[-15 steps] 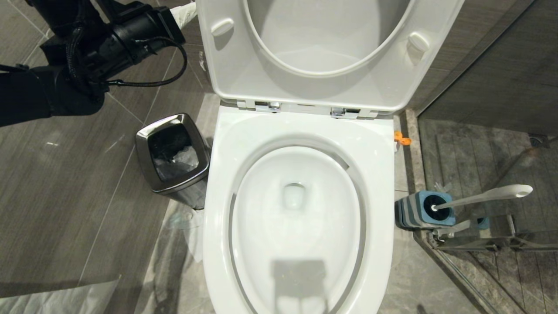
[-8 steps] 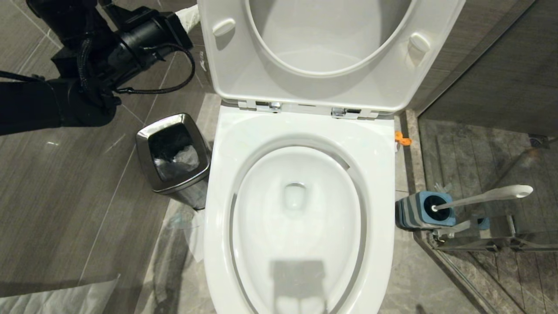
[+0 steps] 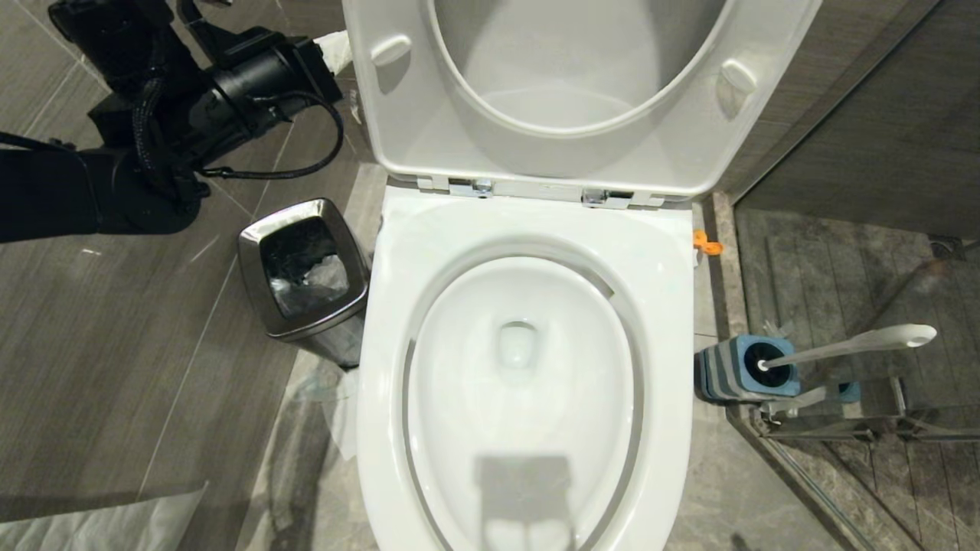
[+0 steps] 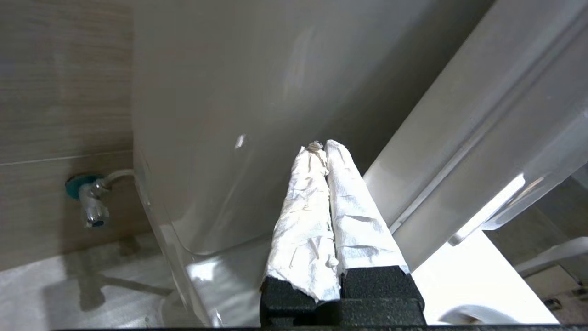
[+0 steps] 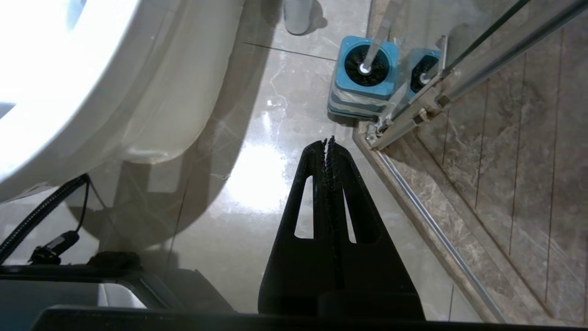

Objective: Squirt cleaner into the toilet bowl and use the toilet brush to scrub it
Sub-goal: Close the toilet lid

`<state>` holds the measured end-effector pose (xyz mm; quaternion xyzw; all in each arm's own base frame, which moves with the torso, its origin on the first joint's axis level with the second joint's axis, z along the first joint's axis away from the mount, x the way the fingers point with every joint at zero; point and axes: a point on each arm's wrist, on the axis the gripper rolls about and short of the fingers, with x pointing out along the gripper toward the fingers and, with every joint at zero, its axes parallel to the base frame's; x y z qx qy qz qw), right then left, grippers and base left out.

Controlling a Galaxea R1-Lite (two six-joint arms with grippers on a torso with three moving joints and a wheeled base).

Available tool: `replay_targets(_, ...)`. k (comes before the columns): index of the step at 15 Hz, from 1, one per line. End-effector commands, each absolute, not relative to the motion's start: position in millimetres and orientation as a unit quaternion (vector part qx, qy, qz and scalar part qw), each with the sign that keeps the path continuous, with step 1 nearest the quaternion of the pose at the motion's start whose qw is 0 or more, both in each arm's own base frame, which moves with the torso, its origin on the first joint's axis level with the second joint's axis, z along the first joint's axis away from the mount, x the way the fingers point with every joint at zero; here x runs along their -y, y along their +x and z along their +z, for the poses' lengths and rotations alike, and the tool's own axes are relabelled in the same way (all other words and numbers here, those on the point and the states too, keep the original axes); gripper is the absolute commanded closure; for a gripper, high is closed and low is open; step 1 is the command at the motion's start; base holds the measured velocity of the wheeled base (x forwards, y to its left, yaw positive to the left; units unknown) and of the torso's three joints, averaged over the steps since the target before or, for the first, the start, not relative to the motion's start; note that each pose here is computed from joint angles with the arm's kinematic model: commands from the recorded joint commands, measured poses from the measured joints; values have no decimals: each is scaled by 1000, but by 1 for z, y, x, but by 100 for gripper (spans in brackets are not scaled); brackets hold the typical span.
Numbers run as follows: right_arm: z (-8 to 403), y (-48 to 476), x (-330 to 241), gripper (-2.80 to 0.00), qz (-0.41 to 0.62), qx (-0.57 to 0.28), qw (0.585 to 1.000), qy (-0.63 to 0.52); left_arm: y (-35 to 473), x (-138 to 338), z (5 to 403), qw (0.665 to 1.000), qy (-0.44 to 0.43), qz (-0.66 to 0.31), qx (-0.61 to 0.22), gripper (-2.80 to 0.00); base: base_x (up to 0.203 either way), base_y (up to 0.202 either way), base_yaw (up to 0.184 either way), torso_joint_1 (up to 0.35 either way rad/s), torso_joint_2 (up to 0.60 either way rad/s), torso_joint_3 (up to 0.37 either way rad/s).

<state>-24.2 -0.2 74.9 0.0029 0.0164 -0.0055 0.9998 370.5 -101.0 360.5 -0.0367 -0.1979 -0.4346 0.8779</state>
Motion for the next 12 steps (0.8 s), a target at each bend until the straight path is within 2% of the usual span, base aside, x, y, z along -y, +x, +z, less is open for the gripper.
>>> replay_targets(1, 75, -24, 0, 0, -5, -17, 1000, 3, 357, 98, 369, 874, -47, -442, 198, 0, 0, 0, 0, 0, 0, 0)
replay_targets(6, 75, -24, 0, 0, -5, -17, 1000, 3, 329, 91, 380, 869, -82, -451, 185, 0, 0, 0, 0, 0, 0, 0)
replay_targets(12, 75, -24, 0, 0, -6, -17, 1000, 3, 295, 84, 368, 874, -93, -452, 151, 0, 0, 0, 0, 0, 0, 0)
